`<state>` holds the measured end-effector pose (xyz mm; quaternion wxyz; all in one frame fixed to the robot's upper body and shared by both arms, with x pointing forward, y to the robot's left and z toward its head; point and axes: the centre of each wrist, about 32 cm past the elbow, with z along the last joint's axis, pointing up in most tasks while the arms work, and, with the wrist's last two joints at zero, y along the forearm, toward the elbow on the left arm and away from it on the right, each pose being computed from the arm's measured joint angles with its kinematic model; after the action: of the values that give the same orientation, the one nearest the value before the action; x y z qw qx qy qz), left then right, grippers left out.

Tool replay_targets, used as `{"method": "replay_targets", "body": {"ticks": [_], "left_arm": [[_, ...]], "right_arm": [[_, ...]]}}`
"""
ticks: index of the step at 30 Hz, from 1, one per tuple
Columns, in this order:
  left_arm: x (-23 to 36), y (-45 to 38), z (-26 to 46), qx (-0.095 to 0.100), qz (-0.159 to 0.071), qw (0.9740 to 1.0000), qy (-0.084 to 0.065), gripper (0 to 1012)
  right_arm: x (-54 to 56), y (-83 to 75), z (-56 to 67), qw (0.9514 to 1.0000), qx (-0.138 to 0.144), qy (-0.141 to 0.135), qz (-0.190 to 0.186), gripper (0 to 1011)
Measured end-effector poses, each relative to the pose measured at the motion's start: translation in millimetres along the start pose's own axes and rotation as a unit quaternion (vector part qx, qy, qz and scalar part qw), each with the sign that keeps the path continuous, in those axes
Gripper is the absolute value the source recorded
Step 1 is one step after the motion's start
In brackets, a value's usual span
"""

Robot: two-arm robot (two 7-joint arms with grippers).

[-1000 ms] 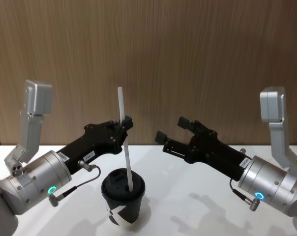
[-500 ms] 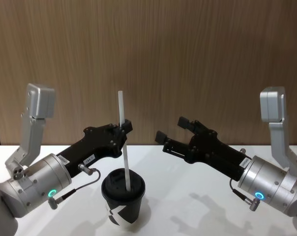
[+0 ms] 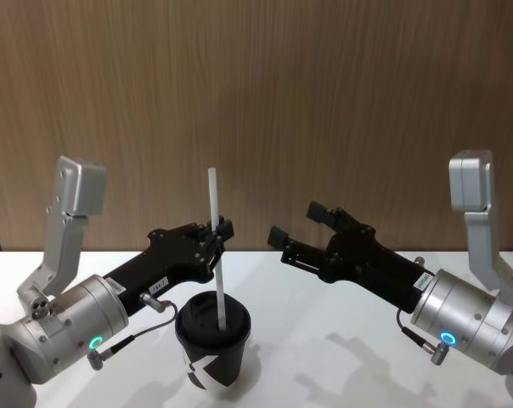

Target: Pick up the straw with one hand, pass it to the other hand, and insert it into the cup.

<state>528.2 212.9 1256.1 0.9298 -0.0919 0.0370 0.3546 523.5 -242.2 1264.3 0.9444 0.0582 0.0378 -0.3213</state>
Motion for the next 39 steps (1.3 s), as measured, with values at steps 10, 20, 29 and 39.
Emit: {"method": "replay_targets", "body": {"ticks": [10, 20, 29, 39], "left_arm": [[-0.7, -0.9, -6.9, -0.002, 0.002, 1.0000, 0.006, 339], [-3.4, 3.7, -7.5, -0.012, 0.005, 0.9999, 0.011, 664], [-9.2, 15.5, -3.8, -0.026, 0.003, 0.9994, 0.022, 946], [-13.3, 33.6, -2.6, -0.036, 0.000, 0.9986, 0.040, 1003]], "right_arm": [[0.0, 0.0, 0.0, 1.0000, 0.000, 0.000, 0.000, 1001], [0.0, 0.0, 0.0, 1.0000, 0.000, 0.000, 0.000, 1001], [0.0, 0.0, 0.0, 1.0000, 0.000, 0.000, 0.000, 1001], [0.0, 0.0, 0.0, 1.0000, 0.000, 0.000, 0.000, 1001]]}}
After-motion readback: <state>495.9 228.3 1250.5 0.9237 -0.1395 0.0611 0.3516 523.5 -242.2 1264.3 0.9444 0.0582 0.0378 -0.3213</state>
